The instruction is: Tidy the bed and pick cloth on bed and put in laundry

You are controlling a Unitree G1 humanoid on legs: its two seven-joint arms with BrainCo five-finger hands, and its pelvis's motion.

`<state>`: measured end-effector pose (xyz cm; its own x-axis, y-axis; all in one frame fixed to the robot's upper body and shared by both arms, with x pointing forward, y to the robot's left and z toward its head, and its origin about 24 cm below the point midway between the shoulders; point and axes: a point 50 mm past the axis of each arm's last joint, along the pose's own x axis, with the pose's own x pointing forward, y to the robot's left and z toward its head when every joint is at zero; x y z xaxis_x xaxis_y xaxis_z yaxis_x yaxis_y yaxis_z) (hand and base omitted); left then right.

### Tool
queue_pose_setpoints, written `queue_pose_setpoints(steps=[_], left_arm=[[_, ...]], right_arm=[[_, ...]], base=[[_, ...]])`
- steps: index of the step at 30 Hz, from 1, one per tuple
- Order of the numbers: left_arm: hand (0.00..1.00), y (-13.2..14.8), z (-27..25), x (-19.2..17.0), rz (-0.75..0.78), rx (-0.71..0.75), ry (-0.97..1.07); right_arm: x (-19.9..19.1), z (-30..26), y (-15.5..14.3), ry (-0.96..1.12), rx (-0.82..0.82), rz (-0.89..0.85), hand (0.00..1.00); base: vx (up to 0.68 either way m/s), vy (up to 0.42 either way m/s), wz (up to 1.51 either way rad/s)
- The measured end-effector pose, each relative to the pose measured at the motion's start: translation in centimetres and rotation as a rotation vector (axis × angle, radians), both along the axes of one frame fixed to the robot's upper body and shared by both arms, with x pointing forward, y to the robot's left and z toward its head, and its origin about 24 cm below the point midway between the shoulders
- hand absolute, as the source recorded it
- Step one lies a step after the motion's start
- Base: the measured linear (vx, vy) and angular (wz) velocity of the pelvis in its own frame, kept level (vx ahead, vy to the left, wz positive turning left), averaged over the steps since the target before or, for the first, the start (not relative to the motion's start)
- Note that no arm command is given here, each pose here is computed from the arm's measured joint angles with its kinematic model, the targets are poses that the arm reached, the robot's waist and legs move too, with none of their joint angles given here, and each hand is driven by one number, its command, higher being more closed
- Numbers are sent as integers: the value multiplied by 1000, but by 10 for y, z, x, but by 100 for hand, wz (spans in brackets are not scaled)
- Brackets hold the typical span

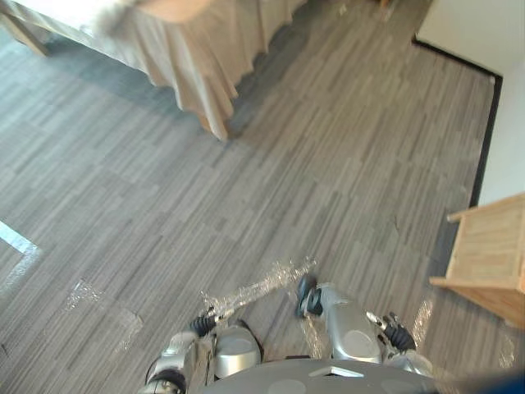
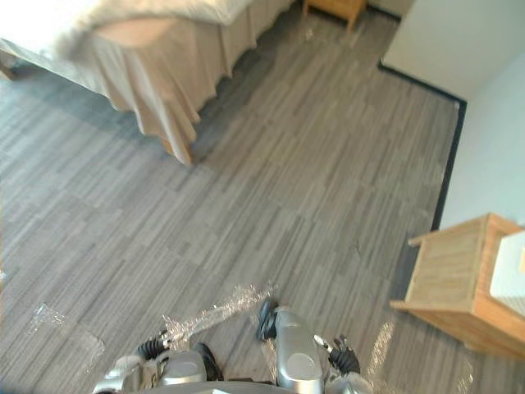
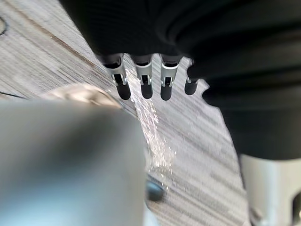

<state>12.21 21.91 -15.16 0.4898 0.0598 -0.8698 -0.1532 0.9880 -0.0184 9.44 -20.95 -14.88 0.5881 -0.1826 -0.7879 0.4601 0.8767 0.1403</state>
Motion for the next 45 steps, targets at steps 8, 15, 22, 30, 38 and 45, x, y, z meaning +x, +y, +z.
queue_pose_setpoints(steps=[8, 15, 22, 30, 38, 45], left_arm=[[0, -29, -4, -2, 45, -52, -36], [0, -27, 7, 15, 165, -112, -192], [0, -29, 11, 11, 268, -179, -269], [0, -20, 0, -10, 241, -120, -140], [0, -23, -4, -16, 174, -124, -87], [0, -22, -5, -25, 251, -135, -83]], right_arm=[[-15, -3, -3, 61, -47, 101, 0], [19, 5, -5, -5, -84, 240, 0], [34, 10, 15, -68, -57, 285, 0], [12, -2, 21, 9, -22, 225, 0], [7, 2, 6, -59, -61, 134, 0], [-17, -1, 7, -82, -18, 69, 0]], base=[[440, -410, -4], [474, -185, 19], [527, -18, 10], [743, 199, 33], [449, 23, 107], [440, -295, 146]])
